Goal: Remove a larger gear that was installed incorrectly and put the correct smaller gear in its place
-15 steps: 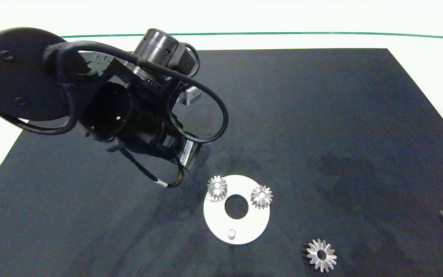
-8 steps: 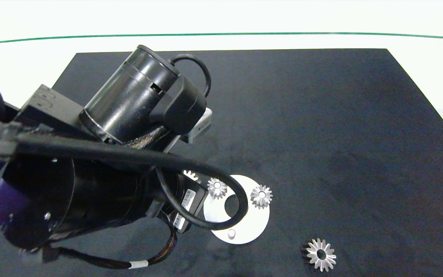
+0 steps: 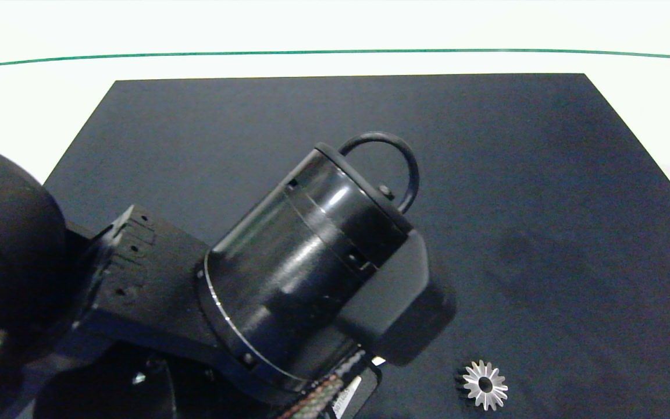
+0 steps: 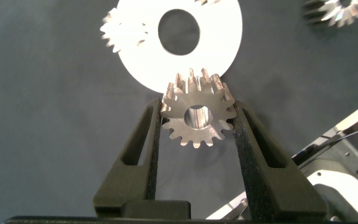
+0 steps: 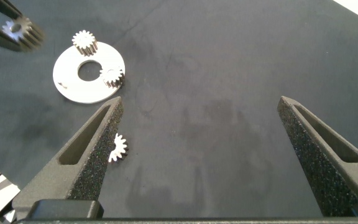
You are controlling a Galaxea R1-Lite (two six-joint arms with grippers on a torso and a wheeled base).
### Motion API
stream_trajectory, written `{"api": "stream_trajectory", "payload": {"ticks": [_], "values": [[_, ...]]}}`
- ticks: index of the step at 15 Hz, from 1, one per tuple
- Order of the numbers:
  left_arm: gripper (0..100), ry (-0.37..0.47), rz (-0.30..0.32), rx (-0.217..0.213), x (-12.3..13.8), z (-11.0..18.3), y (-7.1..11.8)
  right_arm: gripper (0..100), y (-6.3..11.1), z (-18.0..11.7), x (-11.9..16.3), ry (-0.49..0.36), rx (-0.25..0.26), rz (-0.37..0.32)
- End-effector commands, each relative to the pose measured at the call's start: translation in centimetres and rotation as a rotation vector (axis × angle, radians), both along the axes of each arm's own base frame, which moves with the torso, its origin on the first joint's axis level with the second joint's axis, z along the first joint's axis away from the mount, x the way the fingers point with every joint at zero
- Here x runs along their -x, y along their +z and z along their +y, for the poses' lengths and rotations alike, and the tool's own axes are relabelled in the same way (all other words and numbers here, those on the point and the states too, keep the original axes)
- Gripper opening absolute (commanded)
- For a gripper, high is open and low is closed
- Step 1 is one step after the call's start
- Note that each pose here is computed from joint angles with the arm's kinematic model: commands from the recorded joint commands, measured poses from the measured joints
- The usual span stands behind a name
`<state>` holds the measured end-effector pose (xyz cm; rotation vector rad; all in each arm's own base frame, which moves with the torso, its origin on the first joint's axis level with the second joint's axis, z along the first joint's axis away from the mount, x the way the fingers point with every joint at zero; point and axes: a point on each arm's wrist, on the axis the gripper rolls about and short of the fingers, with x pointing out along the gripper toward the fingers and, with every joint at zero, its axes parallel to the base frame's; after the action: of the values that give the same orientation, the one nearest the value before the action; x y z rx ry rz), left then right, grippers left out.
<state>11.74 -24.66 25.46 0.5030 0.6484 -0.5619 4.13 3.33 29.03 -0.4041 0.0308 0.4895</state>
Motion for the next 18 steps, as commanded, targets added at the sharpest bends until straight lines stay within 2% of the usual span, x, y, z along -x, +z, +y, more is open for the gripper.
{"api": "stream_trajectory", "payload": {"ticks": [1,3,9,15,18], "values": [[16,-0.025,0.012,-0.031,-0.4,-3.2,-1.3,100,-0.1,0.2,-0.2,-0.001,0.011,0.006],[16,-0.022,0.02,-0.058,-1.0,-4.0,-2.1,100,-0.1,0.1,-0.1,-0.001,0.01,0.005],[16,-0.01,0.076,-0.195,-1.8,-4.8,-4.7,100,0.0,0.0,0.0,0.0,0.005,0.0],[16,0.002,0.078,-0.202,-2.3,-4.9,-5.0,100,0.0,-0.1,0.1,0.0,0.002,-0.005],[16,0.02,0.075,-0.225,-3.5,-4.5,-5.2,100,0.0,-0.1,0.1,0.0,0.002,-0.005]]}}
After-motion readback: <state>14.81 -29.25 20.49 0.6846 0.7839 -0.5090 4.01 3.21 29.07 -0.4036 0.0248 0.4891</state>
